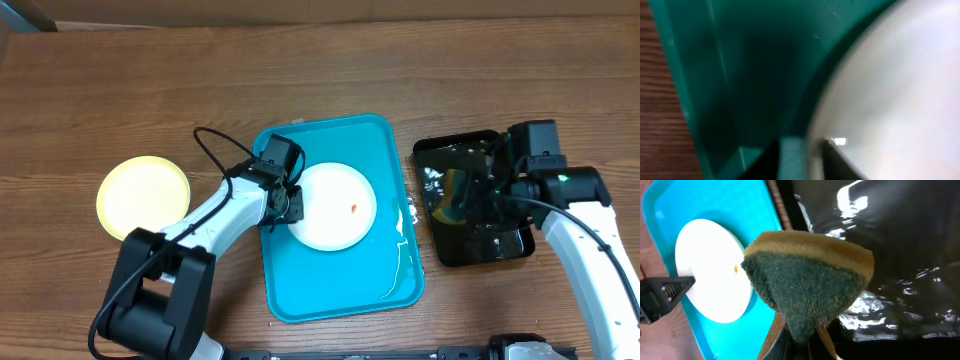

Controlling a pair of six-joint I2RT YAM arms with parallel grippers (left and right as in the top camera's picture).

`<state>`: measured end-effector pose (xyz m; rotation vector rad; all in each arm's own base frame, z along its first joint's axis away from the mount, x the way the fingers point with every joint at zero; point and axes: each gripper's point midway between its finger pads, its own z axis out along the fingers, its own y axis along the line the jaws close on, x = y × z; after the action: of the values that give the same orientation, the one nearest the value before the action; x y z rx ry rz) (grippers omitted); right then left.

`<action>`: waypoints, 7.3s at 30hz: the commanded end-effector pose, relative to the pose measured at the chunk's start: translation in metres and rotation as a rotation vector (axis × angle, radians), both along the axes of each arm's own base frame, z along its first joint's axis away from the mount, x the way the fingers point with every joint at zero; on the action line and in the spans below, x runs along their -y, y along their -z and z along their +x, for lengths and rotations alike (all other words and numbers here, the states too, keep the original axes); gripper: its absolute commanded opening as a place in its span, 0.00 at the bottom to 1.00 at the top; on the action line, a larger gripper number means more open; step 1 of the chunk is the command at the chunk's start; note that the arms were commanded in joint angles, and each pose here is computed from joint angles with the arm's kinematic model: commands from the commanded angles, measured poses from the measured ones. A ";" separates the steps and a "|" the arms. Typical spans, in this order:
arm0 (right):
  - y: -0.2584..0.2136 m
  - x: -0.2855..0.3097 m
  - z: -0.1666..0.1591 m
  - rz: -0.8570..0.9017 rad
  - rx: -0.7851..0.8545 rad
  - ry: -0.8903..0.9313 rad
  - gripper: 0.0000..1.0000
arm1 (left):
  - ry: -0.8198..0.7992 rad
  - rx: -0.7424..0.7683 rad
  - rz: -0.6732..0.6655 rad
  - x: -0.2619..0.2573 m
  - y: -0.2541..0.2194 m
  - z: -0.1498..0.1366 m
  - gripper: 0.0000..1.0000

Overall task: Clean dirty plates on tray and stack at the side
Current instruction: 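Wipe the white plate with the sponge held by the right gripper, then return the sponge to the black tray with the right gripper, then lift the white plate with the left gripper and tilt it over black tray, then carry the white plate left and place it on the yellow plate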

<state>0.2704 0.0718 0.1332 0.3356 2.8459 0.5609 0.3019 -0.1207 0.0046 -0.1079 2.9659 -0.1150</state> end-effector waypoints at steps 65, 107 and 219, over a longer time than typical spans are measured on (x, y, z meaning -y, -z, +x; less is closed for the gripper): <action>0.020 -0.018 0.049 -0.155 -0.093 0.106 0.04 | -0.023 -0.060 -0.045 -0.016 0.011 -0.001 0.04; 0.055 0.029 0.036 -0.189 -0.107 0.197 0.55 | 0.320 -0.015 -0.064 0.024 0.002 -0.004 0.04; 0.016 0.082 0.005 -0.042 -0.157 0.354 0.61 | 0.090 0.151 -0.187 0.060 -0.188 0.054 0.04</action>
<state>0.2672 -0.0089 0.1064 0.9184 2.8747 0.4052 0.3669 -0.2001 0.1677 0.2253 2.7070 -0.0316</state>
